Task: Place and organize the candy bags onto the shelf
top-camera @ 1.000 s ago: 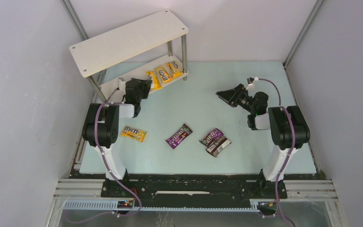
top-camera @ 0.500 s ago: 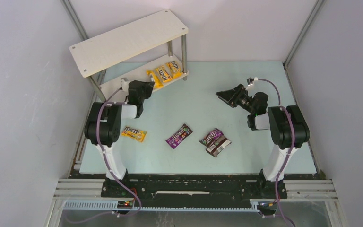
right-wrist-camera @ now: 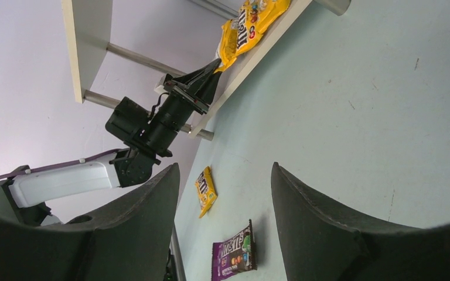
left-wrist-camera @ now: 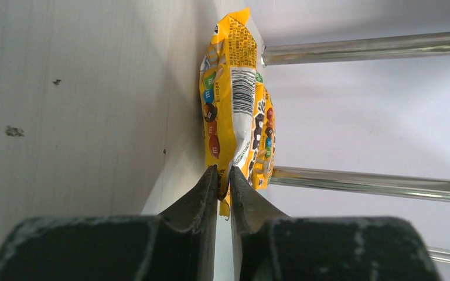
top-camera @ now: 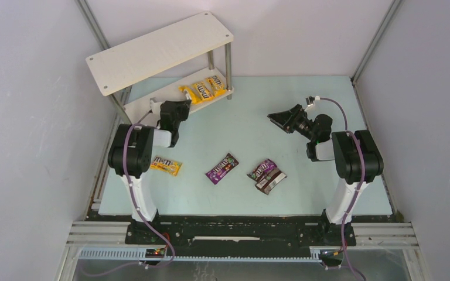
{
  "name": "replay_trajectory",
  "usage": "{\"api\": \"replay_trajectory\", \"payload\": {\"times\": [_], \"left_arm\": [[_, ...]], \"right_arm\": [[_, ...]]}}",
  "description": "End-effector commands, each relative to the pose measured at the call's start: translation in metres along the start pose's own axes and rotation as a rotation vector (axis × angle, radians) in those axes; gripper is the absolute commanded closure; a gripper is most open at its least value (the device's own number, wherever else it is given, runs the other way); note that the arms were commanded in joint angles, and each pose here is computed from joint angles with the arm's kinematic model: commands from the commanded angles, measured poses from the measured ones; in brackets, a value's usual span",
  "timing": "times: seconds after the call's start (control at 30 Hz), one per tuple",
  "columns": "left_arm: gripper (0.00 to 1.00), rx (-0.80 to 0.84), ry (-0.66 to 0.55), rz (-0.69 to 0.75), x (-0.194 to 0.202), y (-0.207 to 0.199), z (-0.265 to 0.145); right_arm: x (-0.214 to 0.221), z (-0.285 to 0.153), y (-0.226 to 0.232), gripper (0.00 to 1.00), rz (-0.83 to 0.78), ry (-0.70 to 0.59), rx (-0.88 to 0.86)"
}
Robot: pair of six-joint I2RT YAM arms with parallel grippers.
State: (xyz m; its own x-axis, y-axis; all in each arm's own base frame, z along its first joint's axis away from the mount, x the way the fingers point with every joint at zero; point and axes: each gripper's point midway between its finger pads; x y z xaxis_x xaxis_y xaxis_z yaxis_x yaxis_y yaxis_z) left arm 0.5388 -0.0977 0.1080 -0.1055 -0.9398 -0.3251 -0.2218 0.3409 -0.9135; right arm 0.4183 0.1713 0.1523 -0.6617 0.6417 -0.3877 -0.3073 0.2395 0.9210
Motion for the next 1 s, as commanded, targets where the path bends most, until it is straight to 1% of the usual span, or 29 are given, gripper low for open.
{"api": "replay_trajectory", "payload": {"times": [0.0,0.07,0.13,0.23,0.3,0.37,0.43,0.63,0.7,0.73,0.8,0.93,0.97], "left_arm": [[0.83,0.010,-0.051,0.002,-0.011,-0.002,0.001],[0.82,0.002,-0.049,0.003,-0.010,0.001,0.001],[0.79,-0.006,-0.043,0.005,-0.009,0.003,0.001],[0.68,-0.009,-0.028,0.010,-0.006,0.005,-0.001],[0.56,0.005,-0.026,0.022,-0.007,-0.002,-0.006],[0.50,0.015,-0.031,0.049,-0.011,-0.008,-0.014],[0.46,0.029,-0.039,0.079,-0.015,-0.016,-0.024],[0.39,0.072,-0.017,0.151,-0.012,-0.037,-0.061],[0.39,0.080,0.002,0.170,-0.005,-0.039,-0.079],[0.39,0.070,0.021,0.177,0.003,-0.034,-0.086],[0.39,0.070,0.030,0.156,0.009,-0.031,-0.107],[0.38,0.090,0.124,0.139,0.035,-0.026,-0.138],[0.36,0.090,0.152,0.145,0.041,-0.023,-0.146]], "right_arm": [[-0.006,0.001,0.008,0.33,-0.035,-0.011,-0.042],[-0.007,0.001,0.008,0.33,-0.035,-0.013,-0.042],[-0.007,0.001,0.008,0.33,-0.035,-0.012,-0.042],[-0.007,0.001,0.008,0.33,-0.035,-0.014,-0.042],[-0.007,0.002,0.008,0.33,-0.035,-0.010,-0.043],[-0.007,0.002,0.007,0.33,-0.034,-0.009,-0.042],[-0.007,0.002,0.007,0.33,-0.034,-0.010,-0.041],[-0.006,0.003,0.008,0.33,-0.047,-0.005,-0.034],[-0.005,0.003,0.008,0.33,-0.053,-0.002,-0.026],[-0.004,0.003,0.008,0.33,-0.056,0.001,-0.021],[-0.003,0.004,0.008,0.33,-0.065,0.005,-0.012],[0.002,0.007,0.007,0.33,-0.086,0.016,0.009],[0.004,0.007,0.006,0.33,-0.090,0.020,0.016]]}}
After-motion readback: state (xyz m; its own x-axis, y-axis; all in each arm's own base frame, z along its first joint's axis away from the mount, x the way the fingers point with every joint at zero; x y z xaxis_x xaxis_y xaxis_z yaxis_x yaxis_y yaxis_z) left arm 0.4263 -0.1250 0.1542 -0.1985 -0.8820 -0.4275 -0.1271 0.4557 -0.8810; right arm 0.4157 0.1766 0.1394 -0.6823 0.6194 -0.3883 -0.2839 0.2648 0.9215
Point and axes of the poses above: each gripper's point midway between its finger pads, its own z axis out along the fingers, its own y axis along the line the jaws close on, x = y × z, and after that the axes turned 5 degrees about z, right-handed
